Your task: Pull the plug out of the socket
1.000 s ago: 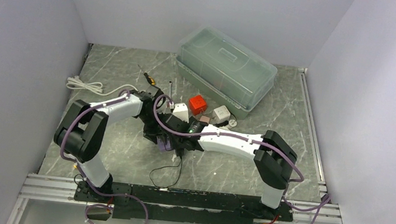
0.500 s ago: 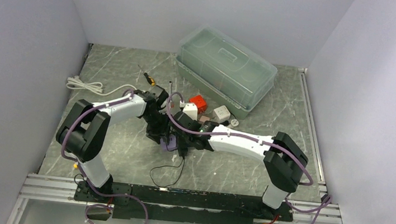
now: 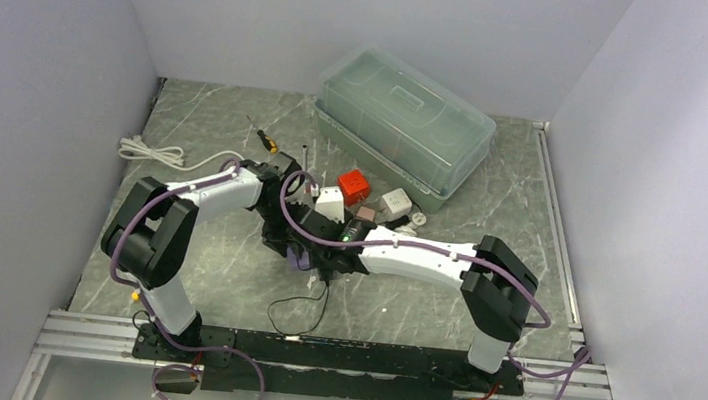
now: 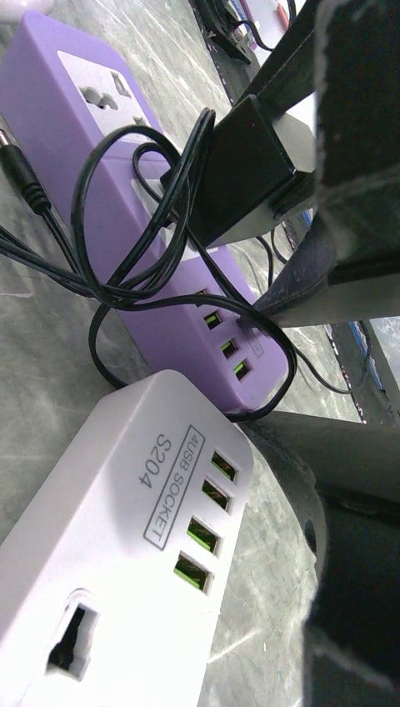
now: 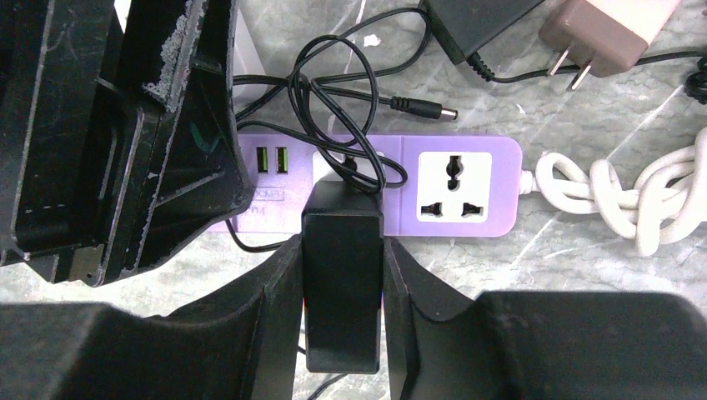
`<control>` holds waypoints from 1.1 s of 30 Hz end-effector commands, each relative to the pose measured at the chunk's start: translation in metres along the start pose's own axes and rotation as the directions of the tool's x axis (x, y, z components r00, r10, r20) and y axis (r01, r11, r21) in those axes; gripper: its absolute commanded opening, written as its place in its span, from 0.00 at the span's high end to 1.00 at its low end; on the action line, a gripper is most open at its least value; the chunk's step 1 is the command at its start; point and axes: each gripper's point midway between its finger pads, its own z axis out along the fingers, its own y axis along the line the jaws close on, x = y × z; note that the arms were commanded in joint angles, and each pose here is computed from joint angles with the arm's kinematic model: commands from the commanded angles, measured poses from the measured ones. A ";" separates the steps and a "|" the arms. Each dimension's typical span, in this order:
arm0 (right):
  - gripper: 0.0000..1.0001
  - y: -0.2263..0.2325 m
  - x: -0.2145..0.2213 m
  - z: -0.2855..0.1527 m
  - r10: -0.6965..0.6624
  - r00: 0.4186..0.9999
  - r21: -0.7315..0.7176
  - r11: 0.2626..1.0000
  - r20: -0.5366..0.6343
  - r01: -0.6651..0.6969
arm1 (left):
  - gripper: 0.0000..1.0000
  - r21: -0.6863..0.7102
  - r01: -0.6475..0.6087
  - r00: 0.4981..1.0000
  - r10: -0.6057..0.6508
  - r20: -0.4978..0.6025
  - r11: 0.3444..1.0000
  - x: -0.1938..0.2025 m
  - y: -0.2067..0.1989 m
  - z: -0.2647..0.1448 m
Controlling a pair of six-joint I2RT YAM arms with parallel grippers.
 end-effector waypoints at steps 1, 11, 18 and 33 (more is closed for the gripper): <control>0.80 0.010 -0.019 -0.013 0.049 0.997 -0.025 0.999 0.053 -0.047 | 0.56 -0.073 -0.013 1.000 0.014 0.009 0.997 -0.004 0.011 0.010; 0.81 0.003 -0.020 -0.019 0.173 0.984 -0.154 0.974 0.032 -0.166 | 0.57 -0.072 -0.018 1.000 0.018 0.002 0.997 -0.003 0.010 0.012; 0.84 0.003 -0.018 -0.012 0.145 0.989 -0.091 0.986 0.033 -0.141 | 0.57 -0.066 -0.020 1.000 0.020 -0.001 0.998 -0.003 0.008 0.012; 0.85 0.018 -0.015 -0.019 0.118 0.991 -0.050 0.992 0.061 -0.115 | 0.57 -0.067 -0.024 1.000 0.024 -0.003 0.997 -0.003 0.008 0.012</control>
